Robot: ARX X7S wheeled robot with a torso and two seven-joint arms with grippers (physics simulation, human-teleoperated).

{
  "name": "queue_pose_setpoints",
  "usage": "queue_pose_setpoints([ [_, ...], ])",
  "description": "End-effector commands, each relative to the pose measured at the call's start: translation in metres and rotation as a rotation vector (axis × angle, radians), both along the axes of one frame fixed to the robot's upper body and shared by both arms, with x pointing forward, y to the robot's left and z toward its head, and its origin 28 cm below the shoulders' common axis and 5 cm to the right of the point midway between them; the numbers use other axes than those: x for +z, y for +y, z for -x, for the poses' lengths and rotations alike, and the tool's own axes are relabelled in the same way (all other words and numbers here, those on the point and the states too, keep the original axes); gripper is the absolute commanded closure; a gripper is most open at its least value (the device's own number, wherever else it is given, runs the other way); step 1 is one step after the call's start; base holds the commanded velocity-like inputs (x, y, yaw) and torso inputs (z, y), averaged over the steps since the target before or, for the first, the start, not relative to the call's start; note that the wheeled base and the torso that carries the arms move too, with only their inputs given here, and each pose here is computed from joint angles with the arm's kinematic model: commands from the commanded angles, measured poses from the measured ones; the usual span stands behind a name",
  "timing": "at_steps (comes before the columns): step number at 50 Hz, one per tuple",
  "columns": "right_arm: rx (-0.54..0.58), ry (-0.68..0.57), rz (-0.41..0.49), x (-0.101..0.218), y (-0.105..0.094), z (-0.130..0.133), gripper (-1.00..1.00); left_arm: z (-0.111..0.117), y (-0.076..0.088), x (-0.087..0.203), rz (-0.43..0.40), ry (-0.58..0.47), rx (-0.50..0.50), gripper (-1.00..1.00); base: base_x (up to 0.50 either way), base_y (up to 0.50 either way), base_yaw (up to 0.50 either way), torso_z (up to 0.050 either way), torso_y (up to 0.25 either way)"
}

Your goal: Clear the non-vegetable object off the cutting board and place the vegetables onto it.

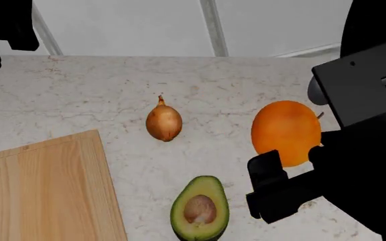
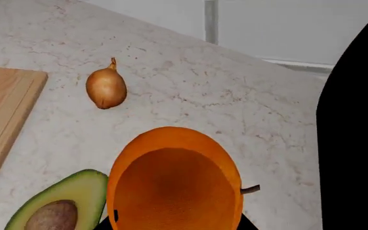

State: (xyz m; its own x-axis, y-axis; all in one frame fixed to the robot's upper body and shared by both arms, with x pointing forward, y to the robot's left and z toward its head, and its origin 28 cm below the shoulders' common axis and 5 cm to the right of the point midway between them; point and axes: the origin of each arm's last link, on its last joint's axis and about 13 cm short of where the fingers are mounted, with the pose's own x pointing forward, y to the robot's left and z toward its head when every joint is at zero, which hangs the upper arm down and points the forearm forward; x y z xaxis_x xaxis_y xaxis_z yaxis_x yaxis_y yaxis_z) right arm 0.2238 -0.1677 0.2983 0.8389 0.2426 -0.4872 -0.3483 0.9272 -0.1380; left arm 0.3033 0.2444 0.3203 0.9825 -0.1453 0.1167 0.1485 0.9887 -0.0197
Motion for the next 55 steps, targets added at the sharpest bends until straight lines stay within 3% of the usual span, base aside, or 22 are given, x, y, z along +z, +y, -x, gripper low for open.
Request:
queue_pose_setpoints([
  [1, -0.056, 0.021, 0.006, -0.013, -0.015, 0.006, 1.00, 0.000, 0.000, -0.001, -0.001, -0.003, -0.001, -1.00, 0.00, 0.00, 0.00, 0.000, 0.000],
  [20, -0.178, 0.092, 0.007, -0.039, -0.040, 0.012, 1.00, 0.001, 0.000, 0.000, -0.007, -0.004, 0.002, -1.00, 0.00, 0.00, 0.00, 0.000, 0.000],
  [47, -0.201, 0.160, -0.027, -0.063, -0.045, 0.017, 1.00, 0.004, 0.000, 0.004, -0.007, -0.012, 0.008, -1.00, 0.00, 0.00, 0.00, 0.000, 0.000],
  [48, -0.202, 0.160, -0.025, -0.063, -0.045, 0.017, -1.00, 0.004, 0.000, 0.004, -0.004, -0.012, 0.010, -1.00, 0.00, 0.00, 0.00, 0.000, 0.000],
  [55, -0.201, 0.149, -0.022, -0.059, -0.045, 0.017, -1.00, 0.004, 0.002, 0.005, -0.002, -0.013, 0.012, -1.00, 0.00, 0.00, 0.00, 0.000, 0.000],
])
